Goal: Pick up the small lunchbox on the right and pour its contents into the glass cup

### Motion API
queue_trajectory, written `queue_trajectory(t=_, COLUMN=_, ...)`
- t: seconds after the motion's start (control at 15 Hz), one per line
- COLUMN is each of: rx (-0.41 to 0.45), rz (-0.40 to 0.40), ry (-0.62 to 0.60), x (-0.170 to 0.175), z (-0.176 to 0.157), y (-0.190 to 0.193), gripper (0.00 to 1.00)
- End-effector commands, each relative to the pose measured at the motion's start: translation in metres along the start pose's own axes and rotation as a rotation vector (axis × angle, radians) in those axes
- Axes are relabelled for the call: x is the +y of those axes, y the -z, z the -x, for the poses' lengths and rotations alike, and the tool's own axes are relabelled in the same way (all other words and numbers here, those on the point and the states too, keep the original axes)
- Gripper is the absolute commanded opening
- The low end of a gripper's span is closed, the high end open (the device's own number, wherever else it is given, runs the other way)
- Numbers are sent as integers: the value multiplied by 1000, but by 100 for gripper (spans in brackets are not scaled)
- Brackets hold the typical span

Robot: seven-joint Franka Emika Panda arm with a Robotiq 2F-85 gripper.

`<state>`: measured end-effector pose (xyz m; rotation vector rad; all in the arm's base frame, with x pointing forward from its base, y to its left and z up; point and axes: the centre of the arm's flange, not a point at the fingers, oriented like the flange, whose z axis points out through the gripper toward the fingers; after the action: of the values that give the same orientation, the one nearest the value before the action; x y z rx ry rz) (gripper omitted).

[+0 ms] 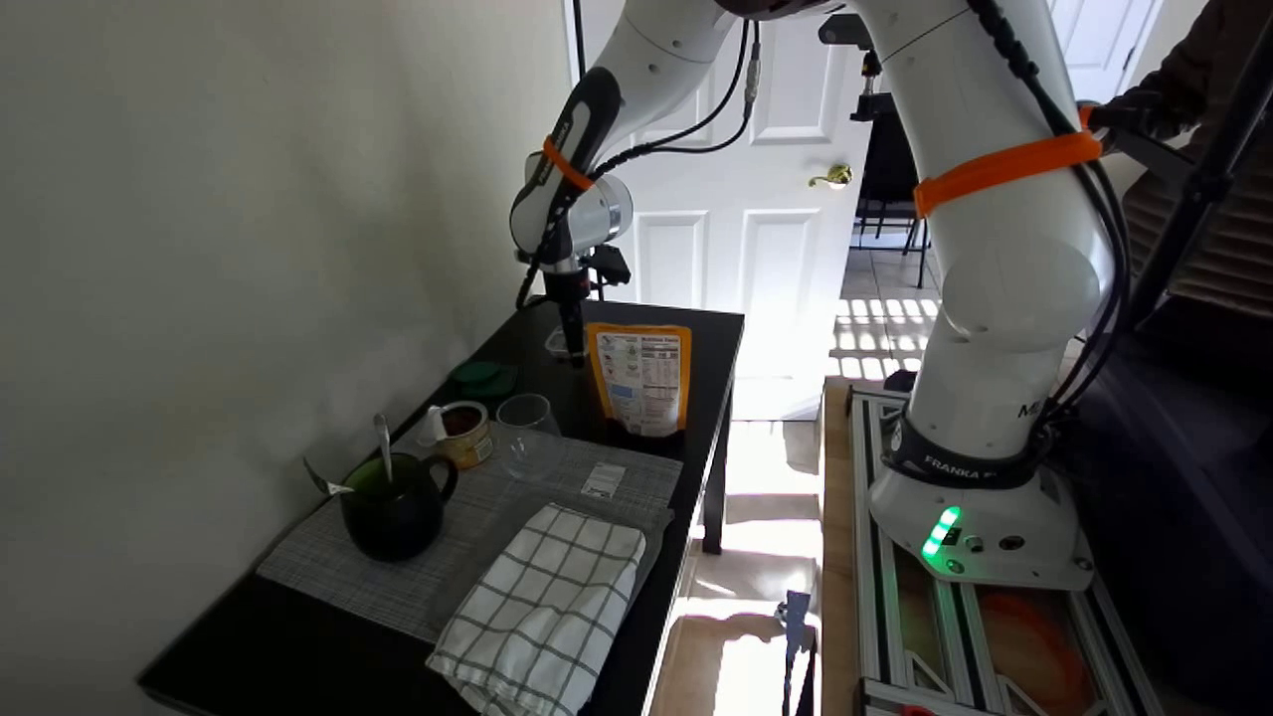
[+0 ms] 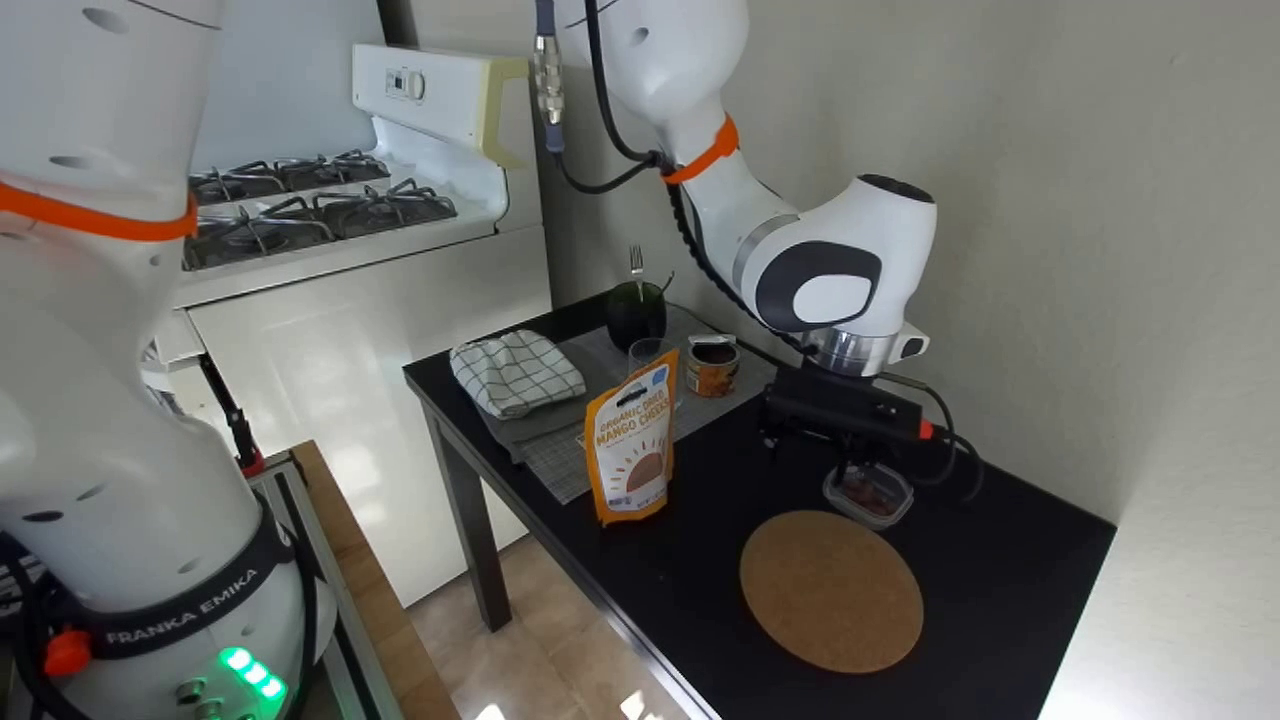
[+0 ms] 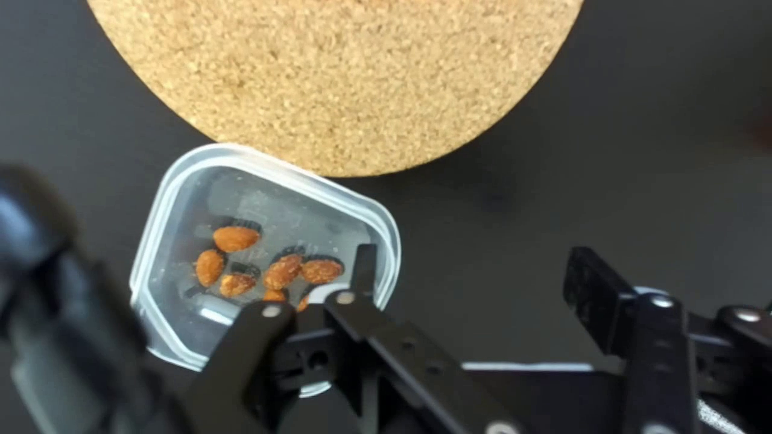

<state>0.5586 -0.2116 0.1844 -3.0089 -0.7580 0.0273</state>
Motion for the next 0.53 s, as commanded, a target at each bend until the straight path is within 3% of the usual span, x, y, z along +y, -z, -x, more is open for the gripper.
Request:
queue_trajectory(t=0.0, rx=-3, rz=-6, ry=1, x=-2, z=0, y=-18, gripper=70)
queue_trajectory(t=0.2, rx=-9, rz=-7, ry=-5, x=-4, z=0, y=-23, gripper=71)
queue_trajectory(t=0.33, rx=-4, rz=-5, ry=-9, x=-6, z=1, y=-23, gripper=45)
queue_trajectory(t=0.47, rx=10, rz=13, ry=-18, x=-9, z=2, y=-18, gripper=29)
